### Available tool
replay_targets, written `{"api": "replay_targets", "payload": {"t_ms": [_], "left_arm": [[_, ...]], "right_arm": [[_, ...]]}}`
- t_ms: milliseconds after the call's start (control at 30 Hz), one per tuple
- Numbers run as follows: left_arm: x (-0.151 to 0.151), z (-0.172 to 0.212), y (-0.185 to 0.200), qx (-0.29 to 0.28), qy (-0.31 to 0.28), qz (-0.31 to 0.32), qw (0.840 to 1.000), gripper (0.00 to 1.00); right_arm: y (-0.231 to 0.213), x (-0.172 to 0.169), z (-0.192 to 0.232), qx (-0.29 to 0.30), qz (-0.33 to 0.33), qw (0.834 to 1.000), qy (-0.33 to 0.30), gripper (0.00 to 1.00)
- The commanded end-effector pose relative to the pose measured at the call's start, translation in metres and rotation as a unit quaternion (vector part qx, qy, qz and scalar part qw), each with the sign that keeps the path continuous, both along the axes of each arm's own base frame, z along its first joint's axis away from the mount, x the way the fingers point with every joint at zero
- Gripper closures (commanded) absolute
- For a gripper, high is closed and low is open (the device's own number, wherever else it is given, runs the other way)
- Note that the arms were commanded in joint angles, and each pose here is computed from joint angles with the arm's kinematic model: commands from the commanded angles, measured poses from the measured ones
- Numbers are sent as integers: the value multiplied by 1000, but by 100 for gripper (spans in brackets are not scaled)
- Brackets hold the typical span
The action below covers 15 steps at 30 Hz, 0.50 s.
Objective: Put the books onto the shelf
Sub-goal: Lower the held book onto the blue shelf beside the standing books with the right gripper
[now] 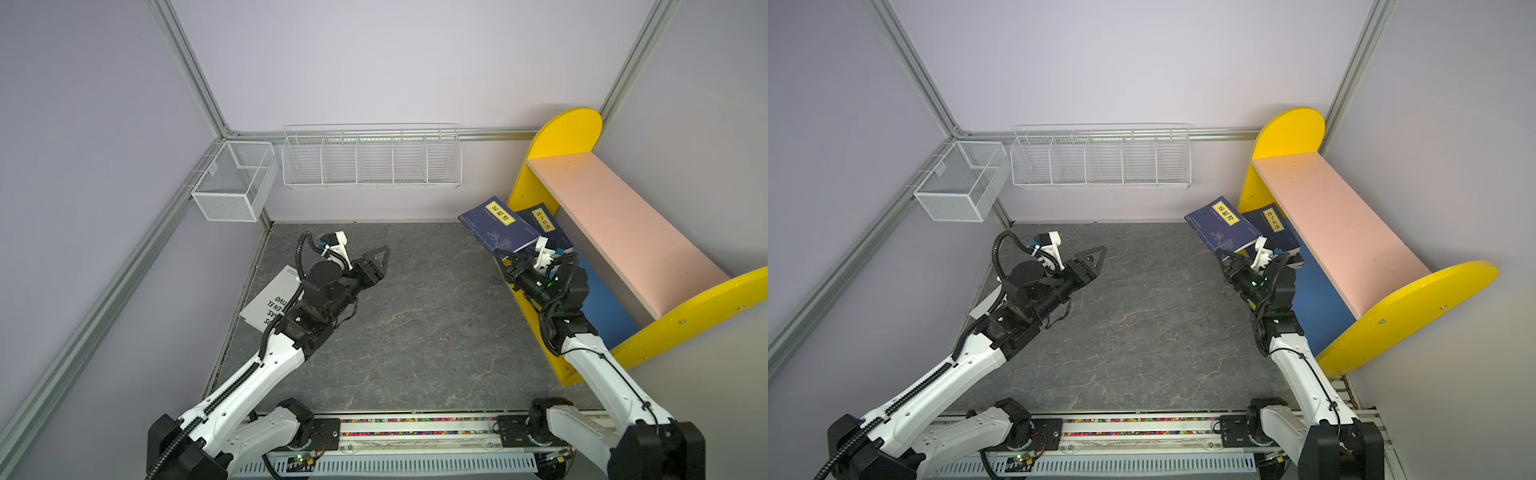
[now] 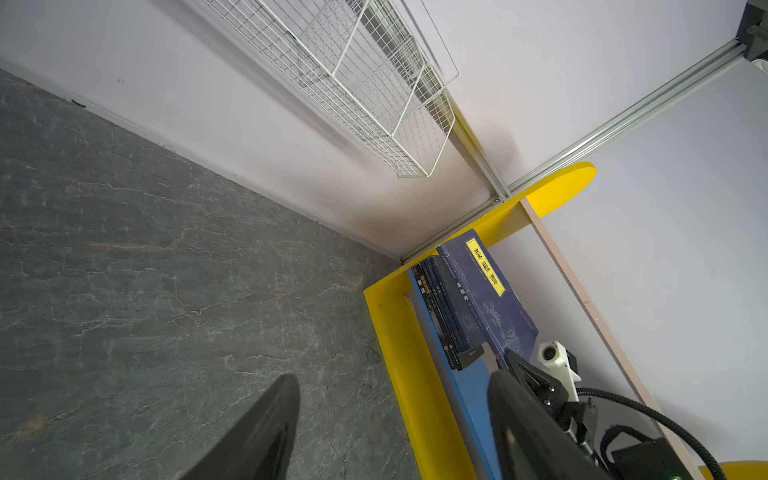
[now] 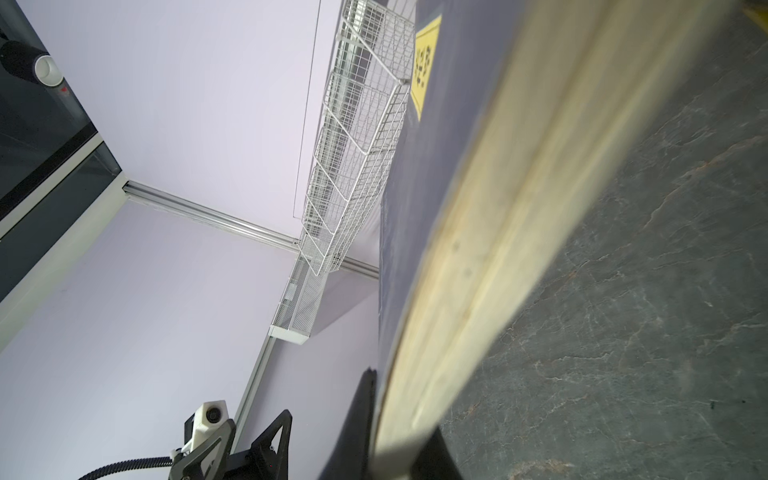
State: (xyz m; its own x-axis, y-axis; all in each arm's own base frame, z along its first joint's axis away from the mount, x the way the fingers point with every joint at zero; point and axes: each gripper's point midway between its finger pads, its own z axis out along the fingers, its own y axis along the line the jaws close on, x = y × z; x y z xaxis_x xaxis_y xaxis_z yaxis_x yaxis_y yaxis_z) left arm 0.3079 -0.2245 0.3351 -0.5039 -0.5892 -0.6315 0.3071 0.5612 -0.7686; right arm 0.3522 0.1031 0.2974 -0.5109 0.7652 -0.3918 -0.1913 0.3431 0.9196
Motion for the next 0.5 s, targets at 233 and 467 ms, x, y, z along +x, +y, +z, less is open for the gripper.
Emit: {"api": "replay_targets", "payload": {"t_ms": [233,467], "left_arm": [[-5,-26,10,-3,28,18,999,27],[-3,-32,12,-3,35,27,999,27]], "right_arm": [[-52,8,30,-6,-42,998,-51,94],[-88,24,28,-7,-92,995,-34,94]]}}
